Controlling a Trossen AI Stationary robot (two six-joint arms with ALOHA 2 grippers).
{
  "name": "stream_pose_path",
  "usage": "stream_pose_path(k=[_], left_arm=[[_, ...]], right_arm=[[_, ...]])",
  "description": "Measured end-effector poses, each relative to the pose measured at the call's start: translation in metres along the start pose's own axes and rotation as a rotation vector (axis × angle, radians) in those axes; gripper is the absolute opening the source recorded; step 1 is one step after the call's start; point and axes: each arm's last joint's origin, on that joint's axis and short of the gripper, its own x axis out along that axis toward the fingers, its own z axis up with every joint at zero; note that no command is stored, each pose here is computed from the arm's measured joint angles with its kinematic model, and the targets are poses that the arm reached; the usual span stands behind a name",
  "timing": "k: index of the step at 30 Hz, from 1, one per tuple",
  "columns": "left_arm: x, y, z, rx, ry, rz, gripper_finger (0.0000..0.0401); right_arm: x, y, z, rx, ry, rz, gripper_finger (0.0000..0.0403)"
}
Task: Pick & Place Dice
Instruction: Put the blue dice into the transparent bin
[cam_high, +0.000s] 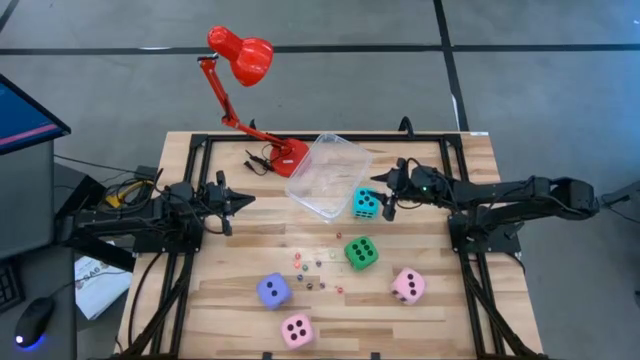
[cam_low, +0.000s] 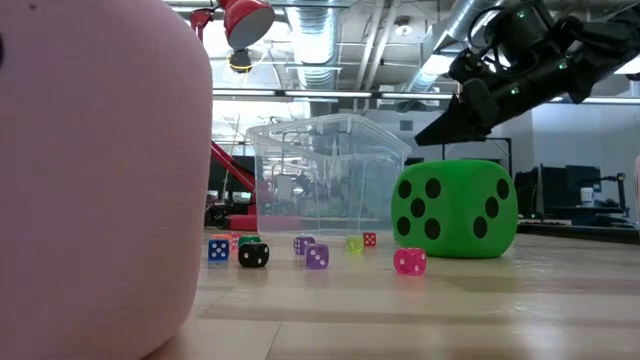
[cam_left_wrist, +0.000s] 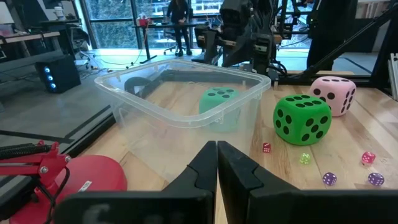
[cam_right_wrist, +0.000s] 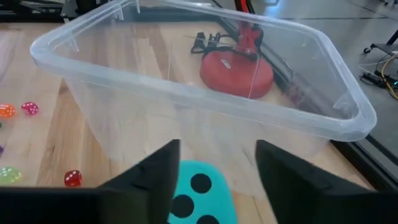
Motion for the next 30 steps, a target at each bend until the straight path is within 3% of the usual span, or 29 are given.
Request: stream_pose_path(k=[13, 23, 30], left_arm=[[0.0, 0.0, 0.0, 0.0, 0.0, 0.0, 0.0001], [0.0, 0.0, 0.0, 0.0, 0.0, 0.0, 0.0001], [0.0, 0.0, 0.0, 0.0, 0.0, 0.0, 0.0001]], right_arm=[[0.0, -0.0002, -0.0004, 0.0, 0.004, -0.002, 0.039], [-0.0007, 0.0046, 0.0056, 0.004, -0.057, 0.02, 0.0397], [-0.0006, 0.0041, 0.0031, 0.119, -0.029, -0.003, 0.0399]])
